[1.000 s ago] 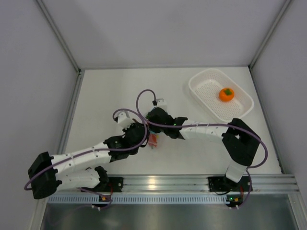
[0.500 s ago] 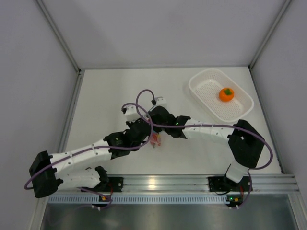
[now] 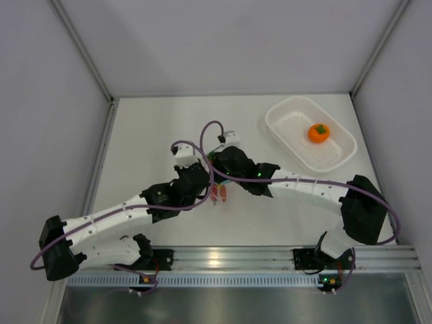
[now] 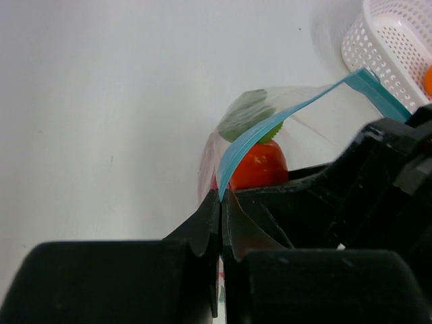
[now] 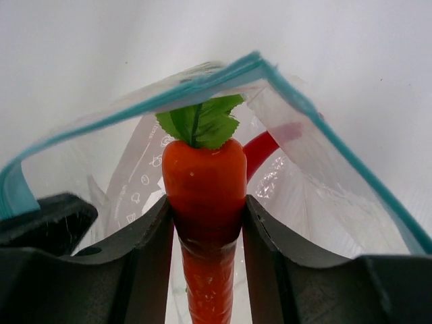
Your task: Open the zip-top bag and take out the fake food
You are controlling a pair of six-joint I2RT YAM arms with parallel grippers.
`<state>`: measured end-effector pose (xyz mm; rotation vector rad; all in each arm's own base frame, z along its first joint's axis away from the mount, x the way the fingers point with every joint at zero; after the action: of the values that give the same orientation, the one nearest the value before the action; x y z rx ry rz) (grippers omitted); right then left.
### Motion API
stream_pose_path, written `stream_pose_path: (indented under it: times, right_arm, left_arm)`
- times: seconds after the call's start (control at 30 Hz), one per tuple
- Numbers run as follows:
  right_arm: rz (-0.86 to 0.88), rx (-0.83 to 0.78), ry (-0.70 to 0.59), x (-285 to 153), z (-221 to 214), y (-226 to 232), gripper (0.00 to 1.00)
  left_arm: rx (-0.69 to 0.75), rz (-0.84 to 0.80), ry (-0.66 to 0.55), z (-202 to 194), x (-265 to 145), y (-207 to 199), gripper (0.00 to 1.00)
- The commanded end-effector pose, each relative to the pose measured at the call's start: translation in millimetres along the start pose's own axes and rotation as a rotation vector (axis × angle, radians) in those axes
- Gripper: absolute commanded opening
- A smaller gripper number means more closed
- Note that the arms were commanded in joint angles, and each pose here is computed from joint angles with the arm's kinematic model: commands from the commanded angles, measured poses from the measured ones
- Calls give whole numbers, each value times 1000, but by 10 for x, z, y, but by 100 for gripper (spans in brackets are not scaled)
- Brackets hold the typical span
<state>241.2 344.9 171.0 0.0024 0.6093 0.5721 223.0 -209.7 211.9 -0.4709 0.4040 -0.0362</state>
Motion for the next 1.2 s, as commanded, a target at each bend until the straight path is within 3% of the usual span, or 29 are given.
stream_pose_path:
  times: [0.0,0.23,0.37,0.6,0.77,0.93,1.17]
  right_arm:
    - [-16,-10,-25,80,182,140,17]
    - [-103,28,26,352,263,206,11]
    - [-86,53,23,339,345,262,11]
    - [-20,89,3,120,237,172,11]
    - [61,103,-27,-34,127,181,11]
    - [173,83,-88,-183,95,230,10]
    - [159,46,-184,-343,235,133,7]
  left_arm:
    - [30,-81,7,164,-94,-177,0]
    - [169,-217,49,125,-155,-401,0]
    - [245,-153,31,115,-101,-288,0]
    - [233,-16,-46,182,-67,-19,0]
    - [140,58,-81,204,-37,48,0]
    - [134,78,-67,133,27,11,0]
    - [151,84,-33,-1,91,5,0]
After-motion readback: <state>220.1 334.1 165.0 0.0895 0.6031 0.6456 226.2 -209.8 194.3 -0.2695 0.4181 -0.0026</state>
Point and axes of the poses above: each gripper's point midway between its finger pads, its own x axis out along the fingers, its own y axis along the line the jaws close on, z = x × y, the point moved 3 cm from there along -x, back along the fingers, and after that the axes turned 10 degrees about -x, right-handed, at the moved point
